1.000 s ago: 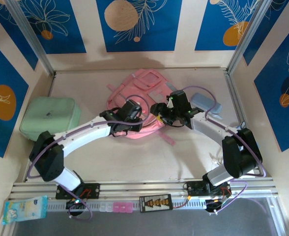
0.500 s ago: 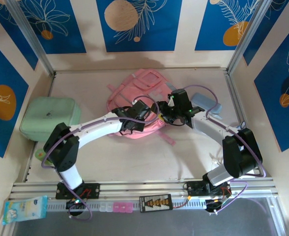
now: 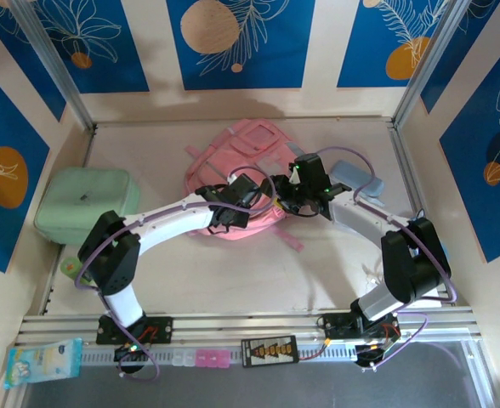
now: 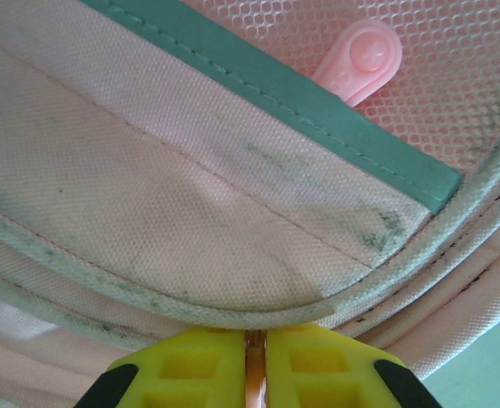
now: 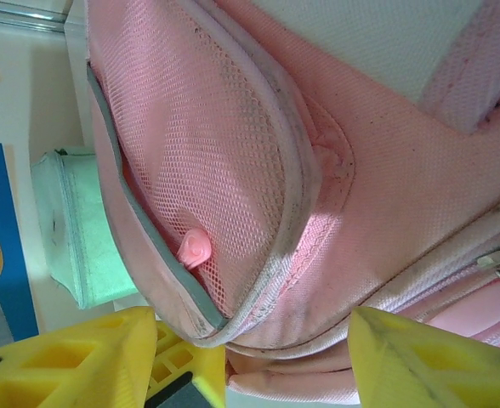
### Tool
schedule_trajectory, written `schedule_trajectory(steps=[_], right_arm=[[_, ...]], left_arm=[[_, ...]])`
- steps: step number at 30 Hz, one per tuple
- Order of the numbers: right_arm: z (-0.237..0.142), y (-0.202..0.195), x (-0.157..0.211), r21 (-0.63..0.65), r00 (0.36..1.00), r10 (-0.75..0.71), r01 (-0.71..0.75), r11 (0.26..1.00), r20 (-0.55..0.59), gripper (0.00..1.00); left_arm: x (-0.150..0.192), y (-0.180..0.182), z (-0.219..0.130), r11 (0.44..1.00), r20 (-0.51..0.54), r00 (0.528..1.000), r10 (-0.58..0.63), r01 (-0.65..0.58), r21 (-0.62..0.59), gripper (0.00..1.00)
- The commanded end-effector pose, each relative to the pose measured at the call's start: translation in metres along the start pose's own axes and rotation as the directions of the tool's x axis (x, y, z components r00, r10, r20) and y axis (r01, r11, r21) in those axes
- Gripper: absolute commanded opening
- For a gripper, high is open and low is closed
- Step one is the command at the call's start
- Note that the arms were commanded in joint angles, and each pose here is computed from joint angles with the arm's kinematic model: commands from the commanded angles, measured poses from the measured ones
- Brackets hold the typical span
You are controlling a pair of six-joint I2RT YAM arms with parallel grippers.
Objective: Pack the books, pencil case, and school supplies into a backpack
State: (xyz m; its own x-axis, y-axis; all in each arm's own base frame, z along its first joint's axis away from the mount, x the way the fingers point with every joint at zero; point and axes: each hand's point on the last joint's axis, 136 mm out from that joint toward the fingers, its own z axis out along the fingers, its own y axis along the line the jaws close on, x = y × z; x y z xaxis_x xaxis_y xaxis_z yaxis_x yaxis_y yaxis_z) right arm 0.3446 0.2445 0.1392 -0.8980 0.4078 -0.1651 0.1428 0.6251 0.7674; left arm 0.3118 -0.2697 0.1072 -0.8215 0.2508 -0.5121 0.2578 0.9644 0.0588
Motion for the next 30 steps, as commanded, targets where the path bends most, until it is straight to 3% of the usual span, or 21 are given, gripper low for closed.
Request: schedule_trajectory(steps=[1, 6, 10, 17, 21, 26, 30], right_arm=[[0.001, 0.014, -0.004, -0.044, 1.0, 0.009, -0.009, 0.999, -0.013, 0.61], [0.006, 0.015, 0.0, -0.049, 0.999, 0.02, -0.021, 0.999, -0.037, 0.56], [0.012, 0.009, 0.003, 0.007, 0.998, 0.044, -0.044, 0.999, -0.036, 0.48], [0.024, 0.003, -0.006, 0.088, 0.999, 0.038, -0.037, 0.995, -0.01, 0.34], [0.024, -0.01, -0.013, 0.197, 0.999, 0.045, -0.049, 0.979, 0.024, 0.31], [0.027, -0.017, -0.012, 0.22, 0.998, 0.056, -0.062, 0.974, 0.033, 0.32], [0.035, -0.018, -0.013, 0.229, 0.999, 0.035, -0.035, 0.973, 0.005, 0.12]], left_arm=[[0.006, 0.007, -0.001, 0.999, -0.008, 1.0, 0.007, -0.008, -0.041, 0.12], [0.008, 0.002, 0.002, 1.0, -0.017, 1.0, 0.013, -0.014, -0.02, 0.16], [0.008, 0.003, 0.002, 1.0, -0.012, 1.0, 0.014, -0.015, -0.018, 0.0], [0.002, 0.009, -0.007, 0.999, 0.017, 1.0, 0.024, -0.023, -0.035, 0.0], [-0.001, 0.019, -0.013, 0.998, 0.033, 0.999, 0.018, -0.016, -0.063, 0.0], [-0.004, 0.026, -0.015, 0.998, 0.038, 0.999, 0.021, -0.019, -0.055, 0.0], [-0.004, 0.036, -0.014, 0.997, 0.025, 1.0, -0.005, 0.007, -0.075, 0.0]])
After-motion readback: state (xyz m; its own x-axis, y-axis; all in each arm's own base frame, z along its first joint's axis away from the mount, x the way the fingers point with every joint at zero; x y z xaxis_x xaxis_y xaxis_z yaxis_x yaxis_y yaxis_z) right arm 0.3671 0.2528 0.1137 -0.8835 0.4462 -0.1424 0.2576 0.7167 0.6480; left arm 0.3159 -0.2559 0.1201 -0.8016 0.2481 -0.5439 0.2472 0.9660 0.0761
